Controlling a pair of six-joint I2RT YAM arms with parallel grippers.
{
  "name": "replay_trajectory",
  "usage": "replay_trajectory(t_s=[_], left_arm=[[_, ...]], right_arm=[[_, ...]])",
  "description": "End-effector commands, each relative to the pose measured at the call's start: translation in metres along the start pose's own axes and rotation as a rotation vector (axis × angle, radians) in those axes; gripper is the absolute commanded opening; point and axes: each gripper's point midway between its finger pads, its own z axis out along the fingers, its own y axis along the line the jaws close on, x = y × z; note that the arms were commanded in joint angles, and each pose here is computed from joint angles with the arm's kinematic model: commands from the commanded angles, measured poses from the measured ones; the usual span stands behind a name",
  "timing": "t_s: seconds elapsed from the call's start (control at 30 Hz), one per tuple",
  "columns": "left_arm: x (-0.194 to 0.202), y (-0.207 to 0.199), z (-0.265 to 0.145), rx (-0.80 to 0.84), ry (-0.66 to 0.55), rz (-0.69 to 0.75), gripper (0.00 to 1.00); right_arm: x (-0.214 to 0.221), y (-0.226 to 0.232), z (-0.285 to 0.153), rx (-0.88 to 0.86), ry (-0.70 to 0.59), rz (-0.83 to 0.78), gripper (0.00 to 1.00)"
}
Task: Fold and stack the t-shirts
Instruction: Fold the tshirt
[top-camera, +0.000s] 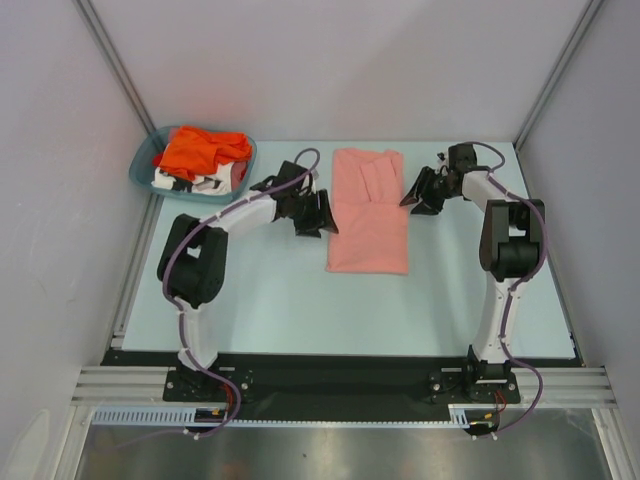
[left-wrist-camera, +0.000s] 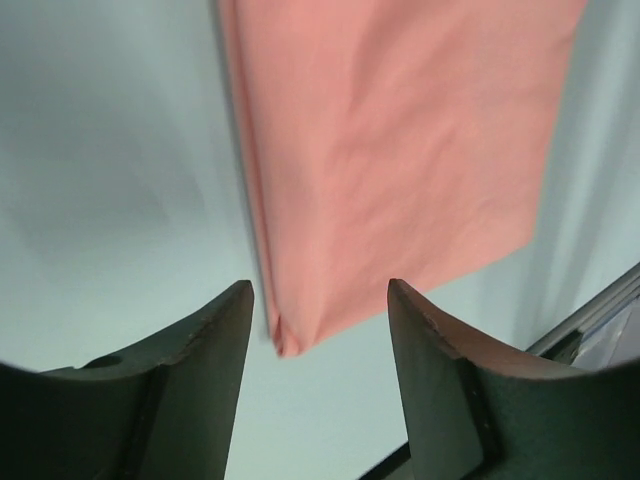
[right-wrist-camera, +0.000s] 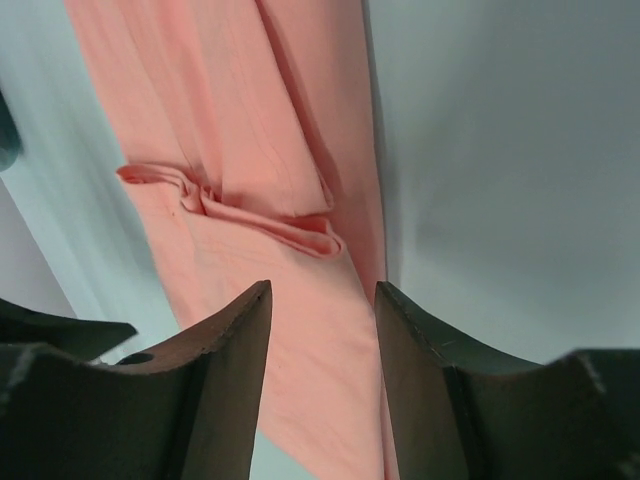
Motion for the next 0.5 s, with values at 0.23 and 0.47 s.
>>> replay_trajectory(t_s=[0.23, 0.47], left_arm=[[-0.111, -0.007, 0.028, 0.059, -0.167, 0.080, 0.46], [-0.126, -0.005, 0.046, 0.067, -0.193, 0.096, 0.40]], right_arm=[[-0.022, 0.005, -0.001, 0.008, -0.023, -0.046, 0.52], [-0.023, 0.009, 0.003, -0.022, -0.013, -0.036, 0.49]])
